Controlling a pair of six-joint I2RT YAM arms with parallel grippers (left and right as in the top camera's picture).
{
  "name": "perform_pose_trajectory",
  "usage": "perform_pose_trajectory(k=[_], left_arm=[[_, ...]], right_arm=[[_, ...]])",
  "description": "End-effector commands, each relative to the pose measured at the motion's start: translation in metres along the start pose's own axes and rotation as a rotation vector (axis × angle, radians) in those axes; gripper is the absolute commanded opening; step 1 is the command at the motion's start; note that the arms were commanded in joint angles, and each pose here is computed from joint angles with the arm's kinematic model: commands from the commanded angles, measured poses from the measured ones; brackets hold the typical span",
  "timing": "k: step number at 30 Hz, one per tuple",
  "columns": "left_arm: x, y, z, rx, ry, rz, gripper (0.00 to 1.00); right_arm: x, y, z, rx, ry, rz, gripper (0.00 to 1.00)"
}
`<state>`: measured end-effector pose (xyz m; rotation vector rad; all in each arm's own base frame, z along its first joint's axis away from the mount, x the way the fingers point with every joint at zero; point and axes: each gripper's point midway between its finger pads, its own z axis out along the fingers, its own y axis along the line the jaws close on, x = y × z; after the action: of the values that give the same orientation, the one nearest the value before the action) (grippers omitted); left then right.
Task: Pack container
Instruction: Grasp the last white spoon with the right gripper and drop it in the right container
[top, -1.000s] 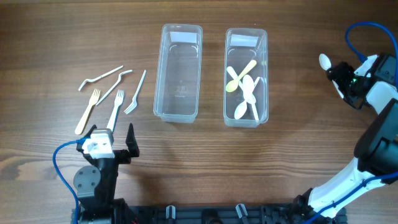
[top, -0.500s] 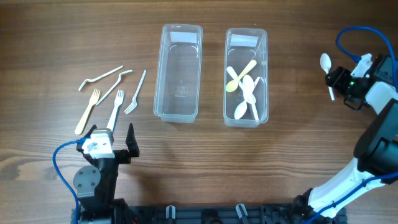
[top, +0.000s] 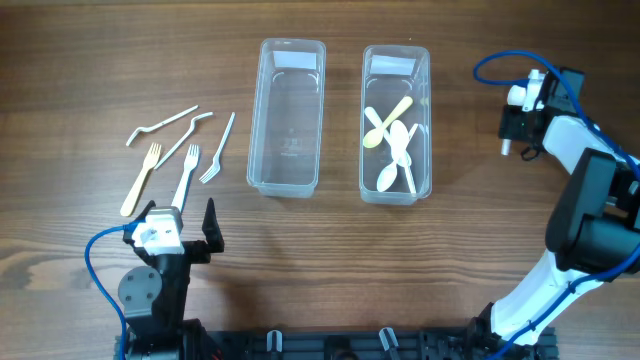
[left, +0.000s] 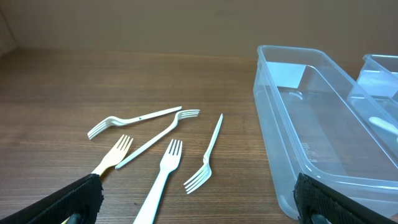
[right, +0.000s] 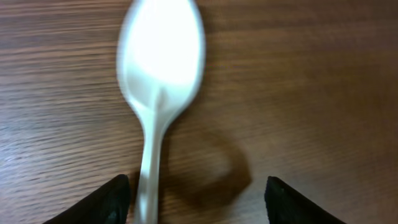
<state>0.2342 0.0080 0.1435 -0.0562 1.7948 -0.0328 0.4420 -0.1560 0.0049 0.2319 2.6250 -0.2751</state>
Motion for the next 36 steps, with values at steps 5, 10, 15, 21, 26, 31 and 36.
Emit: perform_pose_trajectory(k=[5, 10, 15, 21, 26, 31, 36], left_arm=[[0.0, -0.002, 0.0, 0.014, -0.005, 0.02, 1.0], [0.0, -0.002, 0.0, 0.014, -0.005, 0.02, 1.0], [0.0, -0.002, 0.0, 0.014, -0.005, 0.02, 1.0], [0.0, -0.002, 0.0, 0.014, -0.005, 0.02, 1.0], [0.0, -0.002, 0.0, 0.014, -0.005, 0.02, 1.0], [0.0, -0.002, 0.0, 0.014, -0.005, 0.02, 1.0], [0.0, -0.002, 0.0, 0.014, -0.005, 0.02, 1.0]], right_arm=[[-0.001, 0.013, 0.006, -0.07, -0.012, 0.106, 0.64], [0.007, 0.025, 0.024, -0.126, -0.002, 0.101, 0.58], [0.016, 0.03, 0.034, -0.145, 0.025, 0.104, 0.37], [0.018, 0.03, 0.028, -0.146, 0.039, 0.107, 0.05], [-0.038, 0.021, -0.034, -0.149, -0.136, 0.158, 0.04], [-0.097, 0.044, -0.159, -0.278, -0.396, 0.109, 0.04], [-0.08, 0.134, -0.203, -0.519, -0.336, 0.055, 0.04]])
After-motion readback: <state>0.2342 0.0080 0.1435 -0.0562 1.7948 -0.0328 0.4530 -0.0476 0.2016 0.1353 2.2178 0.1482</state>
